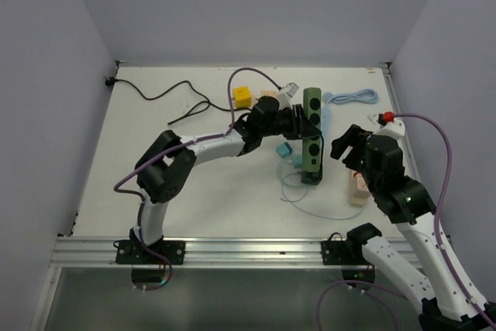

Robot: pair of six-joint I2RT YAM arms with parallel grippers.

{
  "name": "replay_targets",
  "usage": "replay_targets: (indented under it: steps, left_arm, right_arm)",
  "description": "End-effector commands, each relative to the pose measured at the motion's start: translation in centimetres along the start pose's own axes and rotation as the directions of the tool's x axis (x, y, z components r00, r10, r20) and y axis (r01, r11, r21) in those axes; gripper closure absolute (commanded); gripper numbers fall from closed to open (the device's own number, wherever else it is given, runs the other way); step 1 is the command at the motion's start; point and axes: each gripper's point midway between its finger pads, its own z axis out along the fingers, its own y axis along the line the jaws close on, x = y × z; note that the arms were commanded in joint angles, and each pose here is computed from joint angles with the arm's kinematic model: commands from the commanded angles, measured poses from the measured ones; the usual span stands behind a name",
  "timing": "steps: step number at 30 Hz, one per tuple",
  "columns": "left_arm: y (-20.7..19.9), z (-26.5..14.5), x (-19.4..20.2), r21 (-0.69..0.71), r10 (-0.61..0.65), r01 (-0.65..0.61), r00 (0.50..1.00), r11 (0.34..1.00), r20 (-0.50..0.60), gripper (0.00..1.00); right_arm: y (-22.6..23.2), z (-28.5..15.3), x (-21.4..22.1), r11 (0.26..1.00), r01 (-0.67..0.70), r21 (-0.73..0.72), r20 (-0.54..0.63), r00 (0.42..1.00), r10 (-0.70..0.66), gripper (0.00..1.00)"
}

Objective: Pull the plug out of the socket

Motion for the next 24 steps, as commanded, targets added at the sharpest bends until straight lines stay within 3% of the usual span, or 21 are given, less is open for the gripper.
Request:
replay_targets:
  steps: [1, 7, 15, 20, 24]
  left_arm:
    - [-3.8, 2.7, -1.0, 0.149, -0.001, -0.004, 0.999, 0.989, 0.035, 1.00]
    - [-4.8, 5.4, 1.1, 0.249, -0.101, 0.100, 0.995, 0.963, -0.010, 1.00]
    - [-8.1, 5.3, -0.5, 0.339, -0.145, 0.129, 0.989, 0.932, 0.023, 0.99]
    - [-7.9, 6.5, -0.2, 0.343, -0.183, 0.161, 0.983, 0.925, 0.033, 0.96]
    - [-5.3, 8.5, 1.4, 0.288, -0.211, 0.194, 0.977, 0.938, 0.029, 0.92]
  right_arm:
    - [-0.9, -0.5, -1.4, 0.998, -0.025, 0.061, 0.052, 0.998, 0.021, 0.23]
    - [-1.2, -0.9, -1.8, 0.997, -0.019, 0.068, 0.065, 0.998, 0.015, 0.22]
    - [-1.3, -0.7, -1.5, 0.997, -0.008, 0.076, 0.052, 0.999, 0.004, 0.20]
    - [-1.1, -0.5, -1.5, 0.997, -0.018, 0.074, 0.048, 0.999, 0.015, 0.20]
    - [-1.3, -0.7, -1.7, 0.996, -0.036, 0.081, 0.062, 0.998, 0.031, 0.19]
